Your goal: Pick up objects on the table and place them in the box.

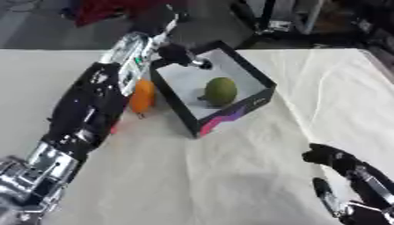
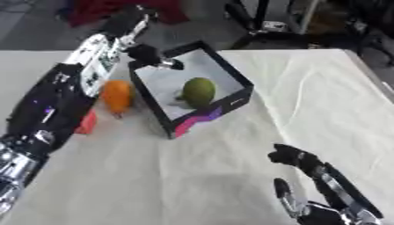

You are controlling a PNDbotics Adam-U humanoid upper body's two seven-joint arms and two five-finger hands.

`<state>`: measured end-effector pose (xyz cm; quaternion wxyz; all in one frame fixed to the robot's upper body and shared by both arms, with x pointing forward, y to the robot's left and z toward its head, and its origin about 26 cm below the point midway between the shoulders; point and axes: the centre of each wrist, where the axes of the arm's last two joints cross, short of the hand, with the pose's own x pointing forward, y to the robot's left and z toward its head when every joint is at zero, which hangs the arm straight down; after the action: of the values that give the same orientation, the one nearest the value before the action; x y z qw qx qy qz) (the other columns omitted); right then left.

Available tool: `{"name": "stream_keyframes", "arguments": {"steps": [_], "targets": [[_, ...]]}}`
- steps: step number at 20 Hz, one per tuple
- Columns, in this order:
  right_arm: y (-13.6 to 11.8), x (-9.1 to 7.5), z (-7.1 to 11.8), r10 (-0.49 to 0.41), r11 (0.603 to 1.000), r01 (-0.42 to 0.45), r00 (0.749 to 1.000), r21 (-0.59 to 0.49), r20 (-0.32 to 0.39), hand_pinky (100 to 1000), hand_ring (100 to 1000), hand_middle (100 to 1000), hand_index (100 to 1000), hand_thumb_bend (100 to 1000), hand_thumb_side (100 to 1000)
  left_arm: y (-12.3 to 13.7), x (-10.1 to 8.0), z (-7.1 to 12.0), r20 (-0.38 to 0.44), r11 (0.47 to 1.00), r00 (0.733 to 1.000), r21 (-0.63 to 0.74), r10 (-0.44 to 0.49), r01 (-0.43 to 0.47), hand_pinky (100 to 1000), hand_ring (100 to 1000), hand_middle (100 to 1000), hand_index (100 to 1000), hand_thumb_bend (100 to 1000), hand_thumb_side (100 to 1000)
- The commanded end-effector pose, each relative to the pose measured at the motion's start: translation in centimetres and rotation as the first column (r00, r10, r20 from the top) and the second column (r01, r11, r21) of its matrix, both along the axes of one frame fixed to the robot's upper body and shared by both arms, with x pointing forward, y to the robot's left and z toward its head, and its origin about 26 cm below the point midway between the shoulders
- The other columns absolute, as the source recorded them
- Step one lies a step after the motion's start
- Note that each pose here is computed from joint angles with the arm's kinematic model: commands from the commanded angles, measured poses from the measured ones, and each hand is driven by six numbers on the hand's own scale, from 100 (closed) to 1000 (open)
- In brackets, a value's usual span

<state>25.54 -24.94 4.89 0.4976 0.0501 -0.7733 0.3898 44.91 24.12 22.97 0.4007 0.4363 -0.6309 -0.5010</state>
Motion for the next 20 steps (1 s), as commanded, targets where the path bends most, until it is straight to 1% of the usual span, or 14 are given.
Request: {"name": "stream_keyframes", "arguments": {"steps": [1,2,4,6,7,8,9,11,14,16,18,20], "targets": [[-0.7,0.1,0.4,-0.015,1.000,0.015,1.000,-0.023,0.015,889,825,779,924,100,370,3.5,-2.1,4.0,0.027,1.000,0.999,0.018,0.021,-0.021,711,628,676,821,1000,643],[-0.7,0.1,0.4,-0.014,1.000,0.015,1.000,-0.024,0.015,889,825,779,923,100,370,4.6,-2.7,4.2,0.009,0.999,0.999,0.024,0.036,-0.036,711,628,675,821,1000,638],[-0.7,0.2,0.5,-0.011,1.000,0.012,1.000,-0.027,0.016,888,825,779,923,100,371,6.8,-3.8,4.1,-0.044,0.997,0.996,0.037,0.073,-0.072,714,629,675,819,1000,603],[-0.8,0.2,0.5,-0.014,0.999,0.014,1.000,-0.031,0.017,888,825,779,923,100,372,8.7,-4.7,3.3,-0.105,0.993,0.988,0.045,0.113,-0.108,718,632,677,819,989,575],[-0.9,0.2,0.5,-0.017,0.999,0.018,1.000,-0.033,0.017,888,825,779,922,100,373,9.6,-5.1,2.8,-0.143,0.991,0.981,0.053,0.132,-0.125,726,640,683,817,957,544],[-0.9,0.2,0.5,-0.020,0.999,0.020,1.000,-0.035,0.017,888,825,779,922,100,374,10.6,-5.4,2.0,-0.194,0.987,0.969,0.067,0.153,-0.143,729,644,685,816,948,540],[-1.0,0.2,0.5,-0.021,0.999,0.022,1.000,-0.036,0.017,888,824,779,921,100,377,11.5,-5.7,1.3,-0.240,0.984,0.955,0.081,0.174,-0.159,739,654,692,814,924,531],[-1.0,0.2,0.5,-0.021,0.999,0.022,1.000,-0.037,0.017,888,824,779,920,100,380,13.2,-6.2,-0.3,-0.328,0.975,0.919,0.116,0.219,-0.191,748,666,703,813,894,504],[-1.1,0.2,0.4,-0.024,0.999,0.024,1.000,-0.039,0.012,888,825,779,919,100,376,15.5,-6.7,-2.9,-0.468,0.965,0.844,0.141,0.262,-0.221,749,675,706,814,884,466],[-1.1,0.2,0.4,-0.026,0.999,0.026,1.000,-0.041,0.012,888,825,779,919,100,377,16.4,-7.0,-4.4,-0.541,0.964,0.798,0.133,0.265,-0.230,751,682,711,816,881,450],[-1.2,0.2,0.4,-0.027,0.999,0.028,1.000,-0.041,0.013,888,825,779,918,100,378,16.8,-7.2,-5.3,-0.584,0.965,0.769,0.136,0.262,-0.225,753,687,716,818,877,435],[-1.1,0.2,0.5,-0.027,0.999,0.027,1.000,-0.040,0.013,888,825,779,918,100,378,16.8,-7.2,-6.0,-0.614,0.968,0.749,0.136,0.250,-0.212,756,693,721,820,869,418]]}}
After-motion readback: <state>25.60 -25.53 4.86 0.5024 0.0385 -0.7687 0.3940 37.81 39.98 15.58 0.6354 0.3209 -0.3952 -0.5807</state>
